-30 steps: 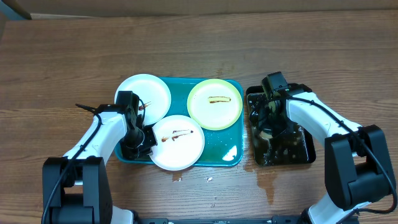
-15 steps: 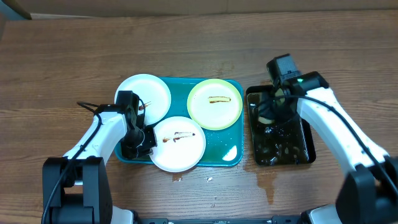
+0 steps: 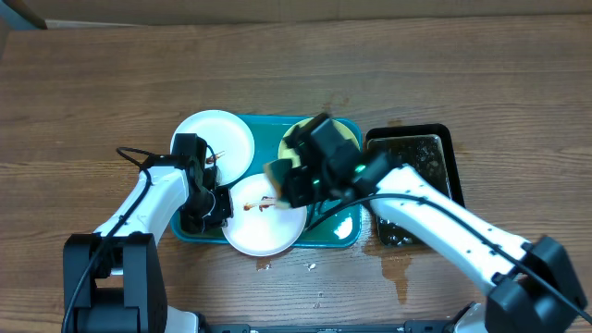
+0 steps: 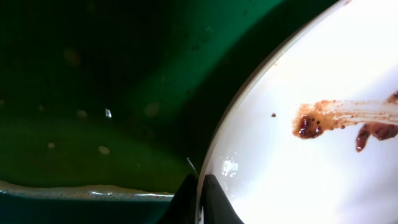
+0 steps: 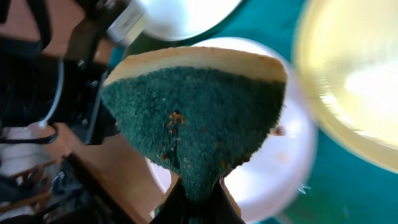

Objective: Clean dirty plates on tray and stack at the side
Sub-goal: 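Scrub the front white plate with the sponge in right gripper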

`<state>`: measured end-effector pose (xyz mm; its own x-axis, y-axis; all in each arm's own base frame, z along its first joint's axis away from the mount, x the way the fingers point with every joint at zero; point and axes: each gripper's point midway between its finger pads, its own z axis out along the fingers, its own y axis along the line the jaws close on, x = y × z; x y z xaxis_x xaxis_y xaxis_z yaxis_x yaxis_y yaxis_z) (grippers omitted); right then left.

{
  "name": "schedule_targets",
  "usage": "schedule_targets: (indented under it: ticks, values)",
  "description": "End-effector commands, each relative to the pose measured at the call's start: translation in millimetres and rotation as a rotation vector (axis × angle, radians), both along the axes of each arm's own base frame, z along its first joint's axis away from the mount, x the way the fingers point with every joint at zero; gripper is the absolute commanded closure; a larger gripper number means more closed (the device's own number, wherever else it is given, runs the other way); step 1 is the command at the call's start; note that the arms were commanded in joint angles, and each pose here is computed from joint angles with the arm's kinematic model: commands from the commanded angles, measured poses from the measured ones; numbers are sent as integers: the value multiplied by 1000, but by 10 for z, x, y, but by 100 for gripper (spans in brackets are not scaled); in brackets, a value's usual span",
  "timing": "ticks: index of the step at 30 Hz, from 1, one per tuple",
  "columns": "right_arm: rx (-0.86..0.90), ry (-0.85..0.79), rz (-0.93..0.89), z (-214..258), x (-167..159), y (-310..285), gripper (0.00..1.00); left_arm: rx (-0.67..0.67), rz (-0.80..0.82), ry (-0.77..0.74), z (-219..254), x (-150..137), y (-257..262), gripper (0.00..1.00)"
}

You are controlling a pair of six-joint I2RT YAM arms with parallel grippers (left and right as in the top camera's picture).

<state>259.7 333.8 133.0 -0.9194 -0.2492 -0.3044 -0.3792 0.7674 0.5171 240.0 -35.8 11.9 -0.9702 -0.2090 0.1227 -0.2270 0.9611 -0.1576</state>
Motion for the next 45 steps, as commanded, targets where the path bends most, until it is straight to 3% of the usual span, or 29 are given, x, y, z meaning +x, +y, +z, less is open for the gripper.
schedule_targets:
  ticks: [1,17,29,45]
  values:
    - [43,65,-47,-159,-28,316,96,15,-20,9,-35,-12,22,96]
    - [76,206,-153,-901,-50,842,96,5,-19,9,-33,-11,5,96]
    - [108,233,-146,-1073,-89,1003,96,7,-4,12,-33,-11,5,96]
    - [-315,348,-417,-1588,-10,-146,96,66,36,60,-35,-114,99,96]
